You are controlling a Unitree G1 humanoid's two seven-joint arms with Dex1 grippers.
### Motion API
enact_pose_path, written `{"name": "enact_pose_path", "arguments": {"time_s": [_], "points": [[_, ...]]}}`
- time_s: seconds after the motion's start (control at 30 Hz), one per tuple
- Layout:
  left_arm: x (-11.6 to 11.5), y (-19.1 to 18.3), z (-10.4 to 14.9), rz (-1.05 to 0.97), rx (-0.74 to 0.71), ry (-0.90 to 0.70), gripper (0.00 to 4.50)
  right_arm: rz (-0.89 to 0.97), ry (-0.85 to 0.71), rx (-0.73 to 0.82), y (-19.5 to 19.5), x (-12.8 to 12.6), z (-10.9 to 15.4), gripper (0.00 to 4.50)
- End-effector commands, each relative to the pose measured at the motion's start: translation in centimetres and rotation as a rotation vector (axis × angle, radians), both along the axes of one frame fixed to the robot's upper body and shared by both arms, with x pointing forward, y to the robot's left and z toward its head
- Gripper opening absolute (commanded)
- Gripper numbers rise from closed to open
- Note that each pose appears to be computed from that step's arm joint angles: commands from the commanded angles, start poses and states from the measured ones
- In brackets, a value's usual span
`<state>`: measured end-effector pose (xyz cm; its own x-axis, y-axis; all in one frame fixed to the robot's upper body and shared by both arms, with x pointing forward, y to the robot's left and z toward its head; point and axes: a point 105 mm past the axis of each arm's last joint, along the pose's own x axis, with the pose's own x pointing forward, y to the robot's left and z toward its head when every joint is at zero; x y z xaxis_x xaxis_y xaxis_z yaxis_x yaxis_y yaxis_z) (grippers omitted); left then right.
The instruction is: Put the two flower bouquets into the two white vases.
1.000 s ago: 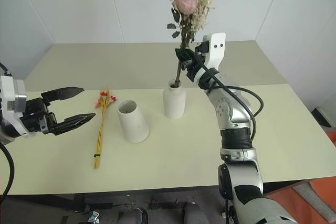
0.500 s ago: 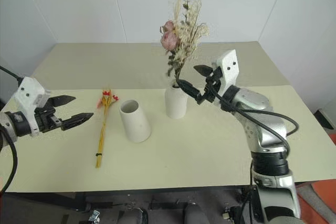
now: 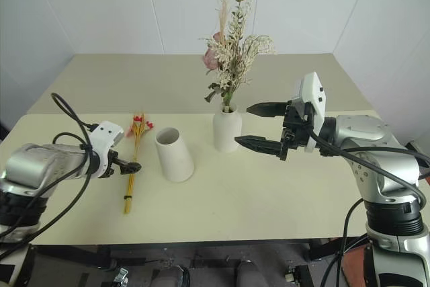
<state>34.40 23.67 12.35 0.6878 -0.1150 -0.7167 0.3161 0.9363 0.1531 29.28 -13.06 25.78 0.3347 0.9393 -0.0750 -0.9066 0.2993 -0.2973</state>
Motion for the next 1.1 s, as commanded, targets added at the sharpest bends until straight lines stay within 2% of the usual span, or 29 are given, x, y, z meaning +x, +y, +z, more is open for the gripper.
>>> {"name": "enact_pose_path", "arguments": {"time_s": [0.03,0.37,0.4,0.43,0.53,0.6,0.67,0.73,0.8,0.93,1.1], "points": [[1.3,1.2,0.8,0.041,0.058,-0.049,3.68,0.045,-0.065,0.008,-0.7,-1.1,1.8,4.50],[2.1,2.2,1.8,0.076,0.047,-0.094,0.22,0.074,-0.032,-0.052,-1.7,-1.9,1.1,4.50],[2.2,2.5,2.1,0.095,0.051,-0.108,0.04,0.077,-0.031,-0.056,-1.7,-1.9,1.1,4.50],[2.4,2.9,2.5,0.114,0.066,-0.127,0.04,0.080,-0.031,-0.061,-1.7,-1.9,1.0,4.50],[3.4,4.3,5.6,0.186,0.053,-0.295,0.04,0.077,-0.029,-0.074,-1.8,-1.7,0.8,4.50],[3.9,4.2,8.1,0.166,0.013,-0.431,0.04,0.075,-0.025,-0.075,-1.9,-1.7,0.7,4.50],[3.7,2.6,13.5,0.052,-0.157,-0.707,0.04,0.068,-0.018,-0.079,-2.1,-1.5,0.4,4.50],[2.6,1.2,17.7,-0.048,-0.316,-0.903,0.04,0.065,-0.014,-0.081,-2.1,-1.4,0.1,4.50],[1.5,-0.5,20.7,-0.146,-0.465,-1.027,0.04,0.066,-0.013,-0.079,-2.0,-1.3,0.0,4.50],[-1.4,-4.3,24.7,-0.427,-0.786,-1.115,0.04,0.064,-0.014,-0.079,-1.8,-1.0,-0.1,4.50],[-2.6,-7.9,25.5,-0.648,-0.973,-1.043,0.04,0.049,-0.020,-0.086,-1.9,-1.0,-0.4,4.50]]}}
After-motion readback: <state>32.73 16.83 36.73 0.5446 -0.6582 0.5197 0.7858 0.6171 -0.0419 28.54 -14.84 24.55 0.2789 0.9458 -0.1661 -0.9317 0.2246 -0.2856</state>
